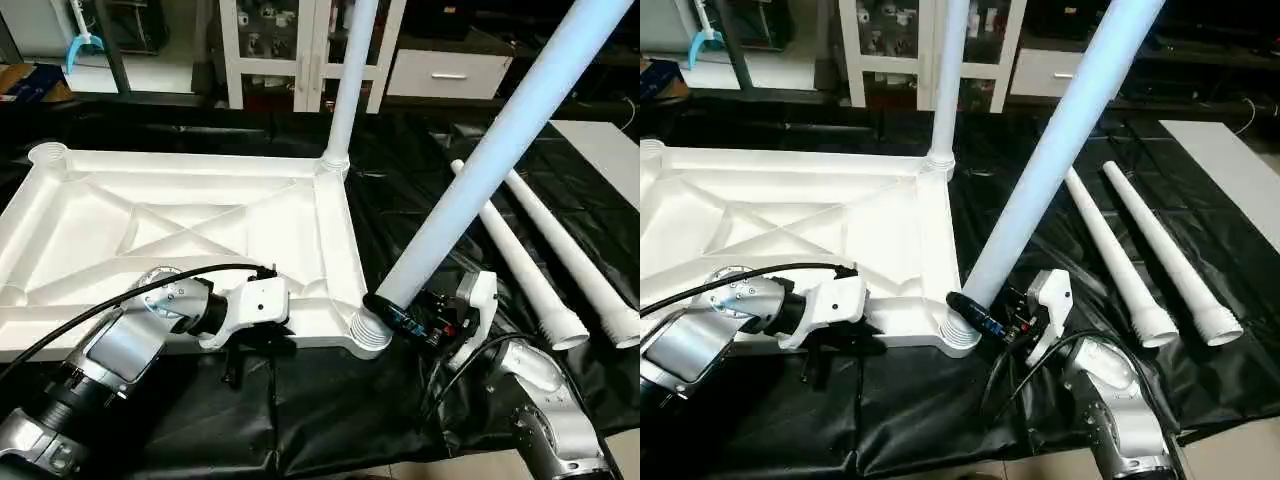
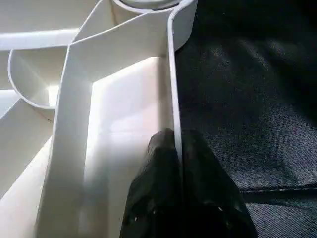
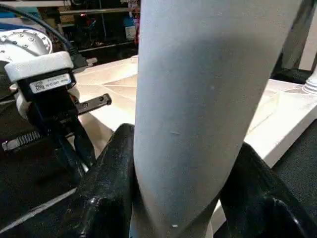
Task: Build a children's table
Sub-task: Insert table leg to table base
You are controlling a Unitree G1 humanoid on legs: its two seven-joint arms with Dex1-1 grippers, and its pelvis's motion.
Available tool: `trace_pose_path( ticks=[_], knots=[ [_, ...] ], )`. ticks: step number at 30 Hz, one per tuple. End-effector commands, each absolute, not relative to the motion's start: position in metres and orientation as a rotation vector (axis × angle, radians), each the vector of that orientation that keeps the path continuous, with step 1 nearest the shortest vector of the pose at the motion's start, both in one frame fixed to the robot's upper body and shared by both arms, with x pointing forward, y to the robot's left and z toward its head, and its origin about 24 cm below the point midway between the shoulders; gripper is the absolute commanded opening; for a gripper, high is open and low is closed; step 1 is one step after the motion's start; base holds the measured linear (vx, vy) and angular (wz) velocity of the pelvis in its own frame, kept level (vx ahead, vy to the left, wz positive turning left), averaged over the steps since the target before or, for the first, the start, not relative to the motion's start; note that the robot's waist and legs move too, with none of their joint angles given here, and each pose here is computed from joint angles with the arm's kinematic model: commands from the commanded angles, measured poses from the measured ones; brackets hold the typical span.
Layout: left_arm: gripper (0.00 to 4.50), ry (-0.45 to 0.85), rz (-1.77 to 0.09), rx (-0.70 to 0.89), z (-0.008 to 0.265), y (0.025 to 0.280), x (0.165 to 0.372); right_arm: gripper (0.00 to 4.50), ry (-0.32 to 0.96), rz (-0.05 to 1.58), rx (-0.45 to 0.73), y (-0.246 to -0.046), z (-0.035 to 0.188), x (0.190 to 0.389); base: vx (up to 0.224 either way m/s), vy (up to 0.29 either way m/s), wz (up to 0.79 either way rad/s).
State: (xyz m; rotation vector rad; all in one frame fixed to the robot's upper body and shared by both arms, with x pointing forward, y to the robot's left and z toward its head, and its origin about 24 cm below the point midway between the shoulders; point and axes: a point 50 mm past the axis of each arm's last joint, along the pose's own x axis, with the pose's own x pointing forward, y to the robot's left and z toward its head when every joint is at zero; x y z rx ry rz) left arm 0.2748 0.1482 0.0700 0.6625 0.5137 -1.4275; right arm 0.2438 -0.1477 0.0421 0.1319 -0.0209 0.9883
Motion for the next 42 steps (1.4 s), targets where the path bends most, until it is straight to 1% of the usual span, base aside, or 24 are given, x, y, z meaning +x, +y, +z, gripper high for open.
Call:
trace_pose_path(
  ticks=[1, 3, 7, 8, 13, 17, 24, 25, 30, 39, 42],
  knots=[
    [0.02, 0.545, -1.479, 0.653, 0.06, 0.146, 0.268, 1.86, 0.315, 0.988, -0.002, -0.166, -0.009, 0.223, 0.0, 0.0, 0.0],
    [0.02, 0.548, -1.476, 0.653, 0.059, 0.146, 0.268, 1.86, 0.343, 1.039, -0.056, -0.164, -0.013, 0.219, 0.0, 0.0, 0.0],
    [0.02, 0.552, -1.474, 0.655, 0.059, 0.146, 0.269, 1.86, 0.37, 1.065, -0.1, -0.162, -0.018, 0.217, 0.0, 0.0, 0.0],
    [0.02, 0.553, -1.473, 0.656, 0.059, 0.146, 0.269, 1.86, 0.386, 1.074, -0.129, -0.162, -0.02, 0.216, 0.0, 0.0, 0.0],
    [0.02, 0.553, -1.472, 0.658, 0.059, 0.146, 0.269, 1.86, 0.393, 1.088, -0.151, -0.161, -0.022, 0.216, 0.0, 0.0, 0.0],
    [0.02, 0.552, -1.473, 0.66, 0.059, 0.145, 0.27, 1.86, 0.413, 1.124, -0.193, -0.161, -0.024, 0.216, 0.0, 0.0, 0.0],
    [0.0, 0.553, -1.471, 0.66, 0.059, 0.145, 0.27, 1.86, 0.425, 1.127, -0.189, -0.162, -0.026, 0.216, 0.0, 0.0, 0.0],
    [0.0, 0.556, -1.471, 0.657, 0.059, 0.145, 0.271, 1.86, 0.43, 1.094, -0.157, -0.164, -0.026, 0.22, 0.0, 0.0, 0.0],
    [0.0, 0.559, -1.471, 0.655, 0.06, 0.146, 0.271, 1.86, 0.41, 1.051, -0.119, -0.164, -0.023, 0.225, 0.0, 0.0, 0.0],
    [0.0, 0.559, -1.467, 0.656, 0.06, 0.146, 0.271, 1.86, 0.39, 1.039, -0.124, -0.165, -0.023, 0.225, 0.0, 0.0, 0.0],
    [0.0, 0.55, -1.431, 0.653, 0.061, 0.146, 0.273, 1.86, 0.345, 0.942, -0.101, -0.166, -0.018, 0.235, 0.0, 0.0, 0.0]
  ],
)
